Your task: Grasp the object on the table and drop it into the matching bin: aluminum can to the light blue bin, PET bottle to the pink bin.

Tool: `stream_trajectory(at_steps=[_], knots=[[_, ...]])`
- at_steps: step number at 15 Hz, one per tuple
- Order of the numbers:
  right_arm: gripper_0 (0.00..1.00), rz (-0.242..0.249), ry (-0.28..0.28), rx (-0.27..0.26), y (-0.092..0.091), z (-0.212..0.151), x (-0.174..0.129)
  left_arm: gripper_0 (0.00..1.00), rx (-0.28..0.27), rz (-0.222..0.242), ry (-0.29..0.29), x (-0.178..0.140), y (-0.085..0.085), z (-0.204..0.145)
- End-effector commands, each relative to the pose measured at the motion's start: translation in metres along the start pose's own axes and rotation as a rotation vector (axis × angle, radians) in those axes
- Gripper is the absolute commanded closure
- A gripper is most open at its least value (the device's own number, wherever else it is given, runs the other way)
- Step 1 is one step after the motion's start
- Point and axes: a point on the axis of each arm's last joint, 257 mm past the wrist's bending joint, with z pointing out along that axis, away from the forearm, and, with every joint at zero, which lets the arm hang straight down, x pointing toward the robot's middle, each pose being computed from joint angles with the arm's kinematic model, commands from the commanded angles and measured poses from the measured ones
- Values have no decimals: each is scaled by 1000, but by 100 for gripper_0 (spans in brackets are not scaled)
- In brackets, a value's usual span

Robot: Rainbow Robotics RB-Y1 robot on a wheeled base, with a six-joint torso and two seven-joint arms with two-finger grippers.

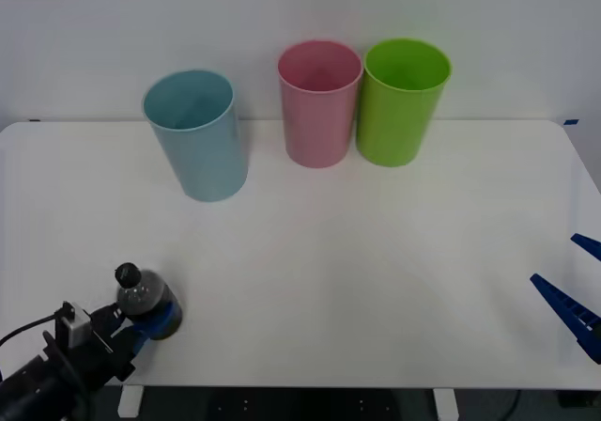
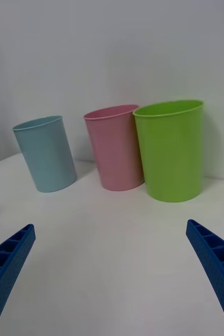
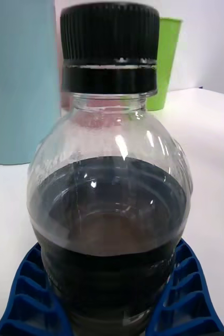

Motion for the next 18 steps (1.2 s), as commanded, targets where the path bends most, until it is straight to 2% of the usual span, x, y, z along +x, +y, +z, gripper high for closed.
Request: stream_trajectory(at_steps=[1,6,13,15,18], knots=[[0,0,0,0,0,0,0,100,-14,-20,-19,-6,7,-5],[0,0,0,0,0,0,0,100,-61,-77,-103,-31,23,-10],[0,0,0,0,0,0,0,100,-143,-95,-194,-85,53,1],[0,0,0,0,0,0,0,100,-135,-131,-234,-111,55,5],[0,0,0,0,0,0,0,100,-129,-162,-284,-152,54,19]])
